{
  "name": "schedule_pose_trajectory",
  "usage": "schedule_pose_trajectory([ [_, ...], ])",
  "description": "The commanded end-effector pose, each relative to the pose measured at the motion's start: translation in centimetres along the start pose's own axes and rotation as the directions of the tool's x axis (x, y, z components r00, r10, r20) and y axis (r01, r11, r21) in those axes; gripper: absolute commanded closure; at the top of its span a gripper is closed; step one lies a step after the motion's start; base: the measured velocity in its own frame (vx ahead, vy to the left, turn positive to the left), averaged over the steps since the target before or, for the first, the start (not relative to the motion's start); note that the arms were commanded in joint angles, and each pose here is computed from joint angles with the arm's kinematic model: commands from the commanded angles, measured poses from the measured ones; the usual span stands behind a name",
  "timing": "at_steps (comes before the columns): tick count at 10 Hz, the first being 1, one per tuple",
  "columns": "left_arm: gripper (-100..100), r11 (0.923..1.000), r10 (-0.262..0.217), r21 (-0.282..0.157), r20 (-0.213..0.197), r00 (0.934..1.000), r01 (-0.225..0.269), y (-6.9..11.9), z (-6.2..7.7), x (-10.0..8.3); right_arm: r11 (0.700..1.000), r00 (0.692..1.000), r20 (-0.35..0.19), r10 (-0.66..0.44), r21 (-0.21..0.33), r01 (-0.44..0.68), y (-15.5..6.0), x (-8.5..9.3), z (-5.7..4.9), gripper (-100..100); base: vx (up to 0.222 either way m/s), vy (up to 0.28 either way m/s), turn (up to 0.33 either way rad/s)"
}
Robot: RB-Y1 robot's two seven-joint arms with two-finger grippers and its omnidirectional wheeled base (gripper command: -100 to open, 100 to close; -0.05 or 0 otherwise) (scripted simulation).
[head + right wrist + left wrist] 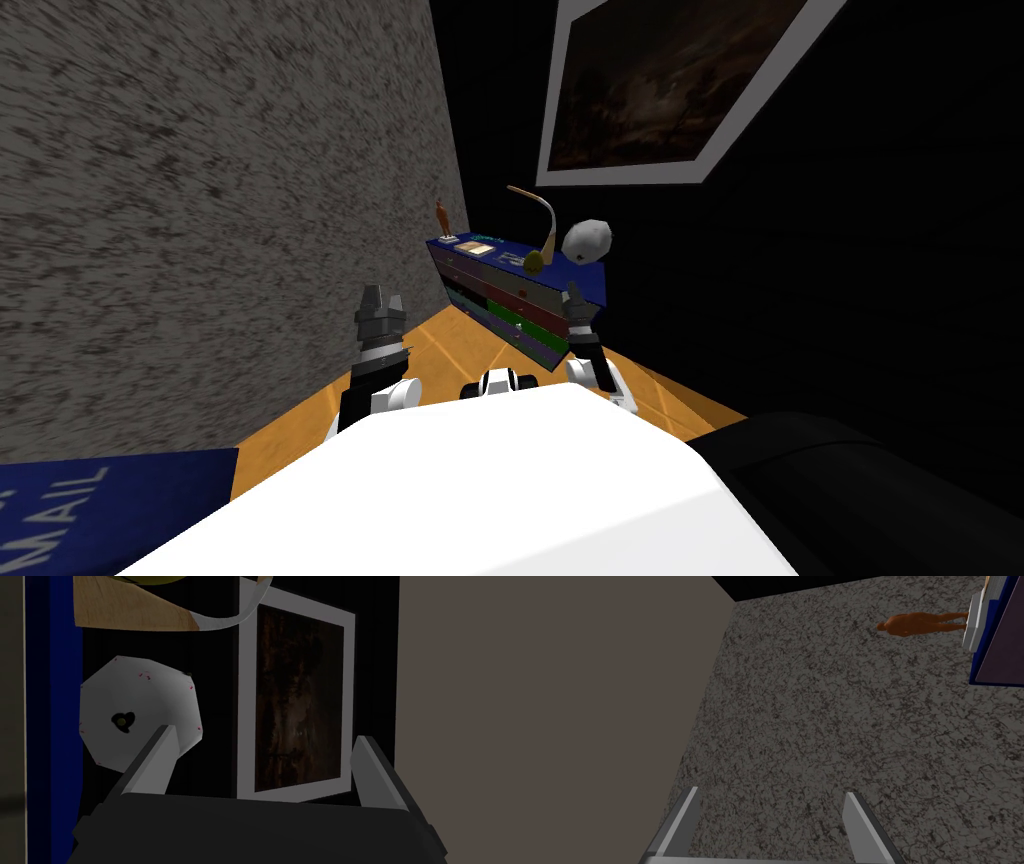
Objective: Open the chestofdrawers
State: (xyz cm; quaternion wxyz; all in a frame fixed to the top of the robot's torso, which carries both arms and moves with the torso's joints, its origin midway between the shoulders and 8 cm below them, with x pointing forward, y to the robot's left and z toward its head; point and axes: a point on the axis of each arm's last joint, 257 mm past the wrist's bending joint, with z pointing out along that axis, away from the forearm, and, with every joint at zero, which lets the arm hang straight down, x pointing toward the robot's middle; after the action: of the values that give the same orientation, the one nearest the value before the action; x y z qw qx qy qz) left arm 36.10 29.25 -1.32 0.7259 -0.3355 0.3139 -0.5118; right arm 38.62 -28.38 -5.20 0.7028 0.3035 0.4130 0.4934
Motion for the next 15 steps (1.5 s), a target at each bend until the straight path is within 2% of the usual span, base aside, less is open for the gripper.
schedule_pose_trajectory([
  [1, 0, 1.0, 0.0, 0.0, 0.0, 1.0, 0.0, 0.0, 0.0, 0.0, 0.988, 0.988, -0.049, -0.146, 0.042, 0.148, -2.4, -0.7, -1.1, -100, 0.083, 0.102, 0.007],
  [4, 0, 1.0, 0.0, 0.0, 0.0, 1.0, 0.0, 0.0, 0.0, 0.0, 0.942, 0.943, -0.107, -0.314, 0.092, 0.324, -5.6, -1.9, -2.7, -100, 0.098, 0.119, 0.009],
  [5, 0, 1.0, 0.0, 0.0, 0.0, 1.0, 0.0, 0.0, 0.0, 0.0, 0.939, 0.941, -0.108, -0.321, 0.091, 0.331, -5.6, -1.9, -2.7, -100, 0.075, 0.088, 0.0],
  [7, 0, 1.0, 0.0, 0.0, 0.0, 1.0, 0.0, 0.0, 0.0, 0.0, 0.886, 0.891, -0.151, -0.429, 0.121, 0.447, -7.9, -3.1, -4.1, -100, 0.065, 0.098, 0.01],
  [8, 0, 1.0, 0.0, 0.0, 0.0, 1.0, 0.0, 0.0, 0.0, 0.0, 0.882, 0.886, -0.152, -0.437, 0.119, 0.455, -7.9, -3.1, -4.1, -100, 0.062, 0.086, -0.002],
  [10, 0, 1.0, 0.0, 0.0, 0.0, 1.0, 0.0, 0.0, 0.0, 0.0, 0.81, 0.818, -0.202, -0.538, 0.143, 0.568, -10.1, -4.5, -5.6, -100, 0.075, 0.11, 0.012],
  [11, 0, 1.0, 0.0, 0.0, 0.0, 1.0, 0.0, 0.0, 0.0, 0.0, 0.805, 0.813, -0.203, -0.546, 0.141, 0.576, -10.1, -4.5, -5.6, -100, 0.066, 0.087, -0.003],
  [13, 0, 1.0, 0.0, 0.0, 0.0, 1.0, 0.0, 0.0, 0.0, 0.0, 0.716, 0.728, -0.261, -0.634, 0.157, 0.68, -12.4, -6.1, -7.4, -100, 0.073, 0.117, 0.013],
  [14, 0, 1.0, 0.0, 0.0, 0.0, 1.0, 0.0, 0.0, 0.0, 0.0, 0.707, 0.718, -0.263, -0.644, 0.154, 0.69, -12.4, -6.1, -7.4, -100, 0.085, 0.102, -0.002],
  [15, 0, 1.0, 0.0, 0.0, 0.0, 1.0, 0.0, 0.0, 0.0, 0.0, 0.655, 0.668, -0.295, -0.683, 0.157, 0.739, -13.5, -7.1, -8.4, -100, 0.074, 0.093, 0.014],
])
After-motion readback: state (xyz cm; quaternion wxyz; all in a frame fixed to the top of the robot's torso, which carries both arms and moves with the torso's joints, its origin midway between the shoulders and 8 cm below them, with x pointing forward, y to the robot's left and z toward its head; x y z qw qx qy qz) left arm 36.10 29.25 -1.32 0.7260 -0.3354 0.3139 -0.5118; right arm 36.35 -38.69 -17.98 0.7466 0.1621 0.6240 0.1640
